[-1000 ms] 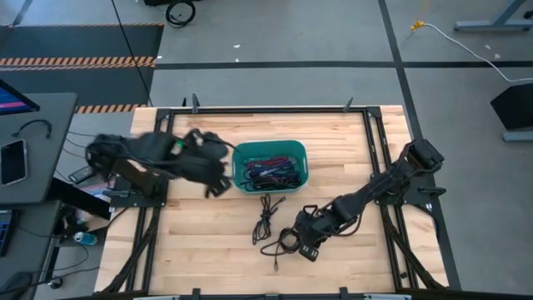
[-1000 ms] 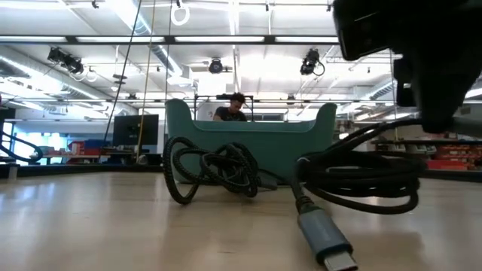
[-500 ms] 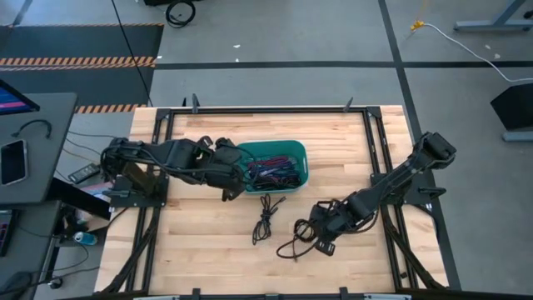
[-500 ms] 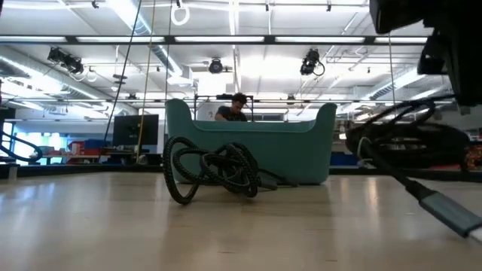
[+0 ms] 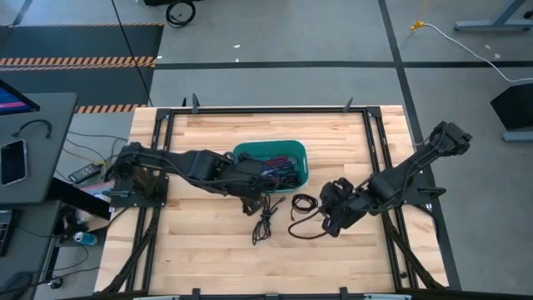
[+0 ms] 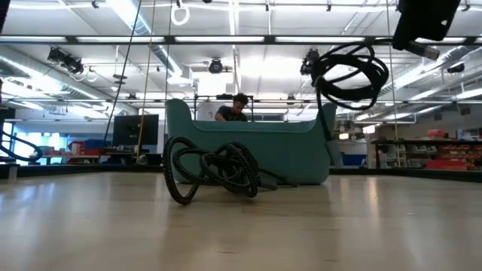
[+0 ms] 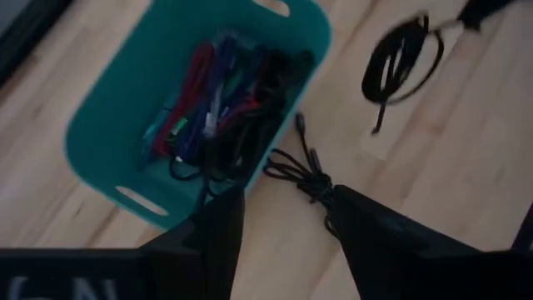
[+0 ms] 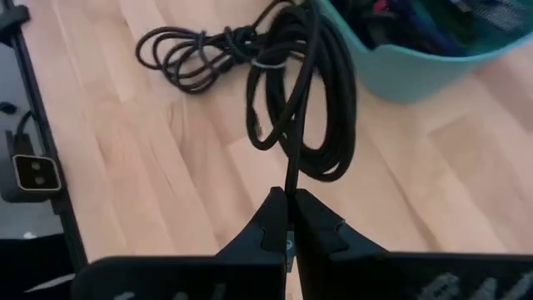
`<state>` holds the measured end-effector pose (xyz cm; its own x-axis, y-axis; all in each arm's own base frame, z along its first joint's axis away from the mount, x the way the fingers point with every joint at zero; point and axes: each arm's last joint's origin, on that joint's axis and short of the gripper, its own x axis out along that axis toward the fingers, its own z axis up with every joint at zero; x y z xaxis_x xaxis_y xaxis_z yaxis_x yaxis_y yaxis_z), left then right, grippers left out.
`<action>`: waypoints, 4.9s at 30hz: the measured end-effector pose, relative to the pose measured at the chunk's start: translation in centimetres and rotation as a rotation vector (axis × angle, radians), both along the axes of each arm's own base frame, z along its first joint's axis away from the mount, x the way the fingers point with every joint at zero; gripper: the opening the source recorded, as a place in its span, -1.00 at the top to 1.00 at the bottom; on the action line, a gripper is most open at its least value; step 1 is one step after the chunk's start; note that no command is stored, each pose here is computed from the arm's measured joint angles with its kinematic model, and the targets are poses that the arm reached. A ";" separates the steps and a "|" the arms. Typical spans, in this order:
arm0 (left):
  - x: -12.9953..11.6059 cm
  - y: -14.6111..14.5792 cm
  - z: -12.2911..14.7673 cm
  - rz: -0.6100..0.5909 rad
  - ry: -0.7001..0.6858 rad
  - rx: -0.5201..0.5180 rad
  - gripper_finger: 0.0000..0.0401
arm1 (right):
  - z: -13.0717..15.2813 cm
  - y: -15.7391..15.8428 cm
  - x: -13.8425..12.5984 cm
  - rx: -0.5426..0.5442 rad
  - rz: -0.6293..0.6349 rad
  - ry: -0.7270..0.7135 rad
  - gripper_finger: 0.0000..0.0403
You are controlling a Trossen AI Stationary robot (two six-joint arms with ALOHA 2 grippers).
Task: Pick and place USB-C Cables
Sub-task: Put the bottom black charger cable into the light blue bin
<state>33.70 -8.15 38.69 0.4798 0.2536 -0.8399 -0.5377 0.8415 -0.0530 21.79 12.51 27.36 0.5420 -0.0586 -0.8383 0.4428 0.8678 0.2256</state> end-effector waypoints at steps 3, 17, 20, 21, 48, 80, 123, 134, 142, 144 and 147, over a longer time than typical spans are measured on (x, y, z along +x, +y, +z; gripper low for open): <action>0.9 0.0 -1.1 -0.001 0.033 -0.010 0.01 | 0.5 -0.4 -0.6 -0.019 -0.010 -0.012 0.97; 7.7 1.5 -5.7 -0.196 -0.015 -0.072 -0.19 | 1.7 -0.3 -0.2 -0.014 0.028 -0.131 0.97; 8.0 2.5 -5.9 -0.180 -0.009 -0.086 -0.24 | 2.9 -0.2 0.0 -0.025 0.054 -0.168 0.97; 8.0 2.8 -5.9 -0.175 -0.010 -0.086 -0.26 | 3.3 -0.2 0.1 -0.041 0.060 -0.184 0.97; 8.3 4.1 -5.8 -0.290 -0.013 -0.342 -0.42 | 4.6 -1.3 -0.1 -0.148 0.097 -0.125 0.97; 10.3 4.5 -5.7 -0.309 -0.176 -0.188 -0.44 | 4.8 -1.2 0.3 -0.176 0.120 -0.179 0.98; 5.0 12.7 -1.8 -0.068 -0.055 -0.024 0.90 | 6.0 -13.8 5.6 -0.306 0.122 -0.287 0.98; 4.3 13.1 -2.4 -0.069 0.033 -0.044 0.90 | 1.2 -16.2 11.2 -0.239 0.214 -0.280 0.99; 4.1 12.6 -2.6 -0.077 0.069 -0.050 0.90 | 0.9 -16.3 11.3 -0.245 0.205 -0.270 0.97; 4.1 12.6 -2.6 -0.078 0.070 -0.049 0.90 | 1.6 -16.3 11.0 -0.258 0.193 -0.290 0.90; 4.1 12.6 -2.6 -0.079 0.070 -0.048 0.90 | 2.4 -16.3 10.4 -0.281 0.172 -0.311 0.78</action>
<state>37.78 4.46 36.11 0.4362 0.1761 -0.8825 -0.4734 0.8789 -0.0586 32.23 -3.82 29.78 0.7873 -0.1479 -0.5985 0.2354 0.9694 0.0702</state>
